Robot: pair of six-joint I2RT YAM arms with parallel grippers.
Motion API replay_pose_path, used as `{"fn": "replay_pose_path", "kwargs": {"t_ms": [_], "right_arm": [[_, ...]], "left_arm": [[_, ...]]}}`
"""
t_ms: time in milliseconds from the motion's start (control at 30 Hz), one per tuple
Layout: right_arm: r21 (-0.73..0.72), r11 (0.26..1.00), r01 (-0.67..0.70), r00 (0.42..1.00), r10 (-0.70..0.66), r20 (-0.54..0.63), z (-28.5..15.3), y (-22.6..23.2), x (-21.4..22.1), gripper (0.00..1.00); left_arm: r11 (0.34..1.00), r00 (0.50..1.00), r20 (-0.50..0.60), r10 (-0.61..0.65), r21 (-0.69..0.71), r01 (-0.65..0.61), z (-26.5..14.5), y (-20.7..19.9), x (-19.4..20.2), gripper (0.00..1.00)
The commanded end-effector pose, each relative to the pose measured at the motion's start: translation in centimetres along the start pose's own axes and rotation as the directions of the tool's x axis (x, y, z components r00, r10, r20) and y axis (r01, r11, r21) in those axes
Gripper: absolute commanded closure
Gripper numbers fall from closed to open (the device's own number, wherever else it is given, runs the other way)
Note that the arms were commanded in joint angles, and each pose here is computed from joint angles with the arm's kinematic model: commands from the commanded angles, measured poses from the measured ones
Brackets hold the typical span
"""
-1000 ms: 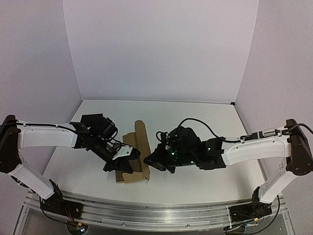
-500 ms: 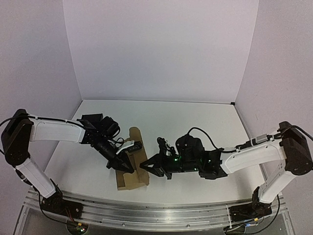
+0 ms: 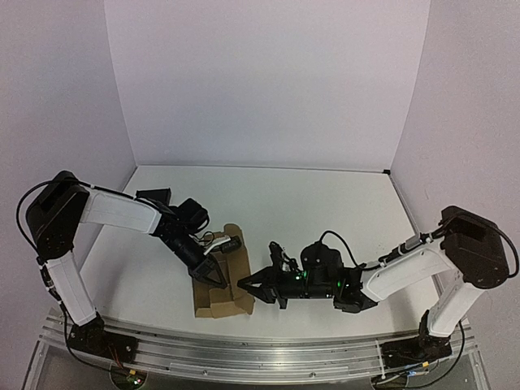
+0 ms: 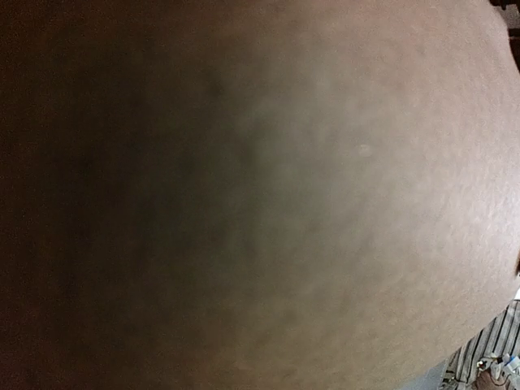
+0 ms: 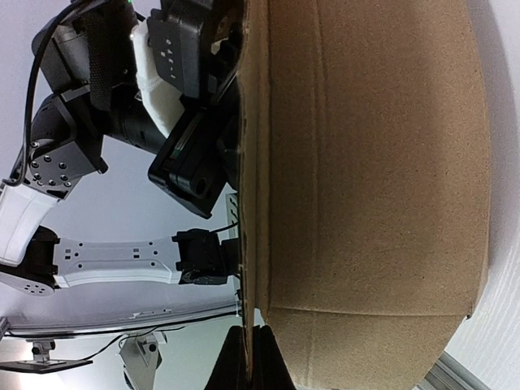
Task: Fold the paper box
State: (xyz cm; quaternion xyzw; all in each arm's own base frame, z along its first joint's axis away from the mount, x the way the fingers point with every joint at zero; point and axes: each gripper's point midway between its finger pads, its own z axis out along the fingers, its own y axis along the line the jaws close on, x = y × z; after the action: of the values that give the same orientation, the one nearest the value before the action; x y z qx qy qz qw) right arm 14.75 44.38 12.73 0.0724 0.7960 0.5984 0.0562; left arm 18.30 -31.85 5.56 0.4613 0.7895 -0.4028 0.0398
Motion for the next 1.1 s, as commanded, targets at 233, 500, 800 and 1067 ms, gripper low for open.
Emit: {"fn": "replay_pose_path", "kwargs": {"t_ms": [233, 500, 800, 1067], "right_arm": [[-0.086, 0.996, -0.016, 0.995, 0.008, -0.099, 0.1, 1.9, 2.2, 0.90], [0.144, 0.984, 0.105, 0.994, -0.106, -0.003, -1.3, 1.2, 0.4, 0.63], [0.573, 0.791, 0.215, 0.917, -0.365, 0.162, -9.8, 0.8, -3.8, 0.40], [0.599, 0.790, 0.130, 0.922, -0.319, 0.221, -10.6, -3.7, -6.1, 0.28]], "left_arm": [[0.998, 1.000, 0.019, -0.011, -0.067, 0.012, 0.1, 1.8, -1.3, 1.00], [0.996, 1.000, 0.006, 0.000, -0.094, 0.001, 0.2, 2.4, -0.9, 1.00], [0.993, 1.000, -0.002, 0.019, -0.120, -0.019, 0.4, 3.0, -0.7, 1.00], [0.994, 1.000, -0.006, 0.010, -0.107, -0.010, 0.4, 2.8, -0.9, 1.00]]}}
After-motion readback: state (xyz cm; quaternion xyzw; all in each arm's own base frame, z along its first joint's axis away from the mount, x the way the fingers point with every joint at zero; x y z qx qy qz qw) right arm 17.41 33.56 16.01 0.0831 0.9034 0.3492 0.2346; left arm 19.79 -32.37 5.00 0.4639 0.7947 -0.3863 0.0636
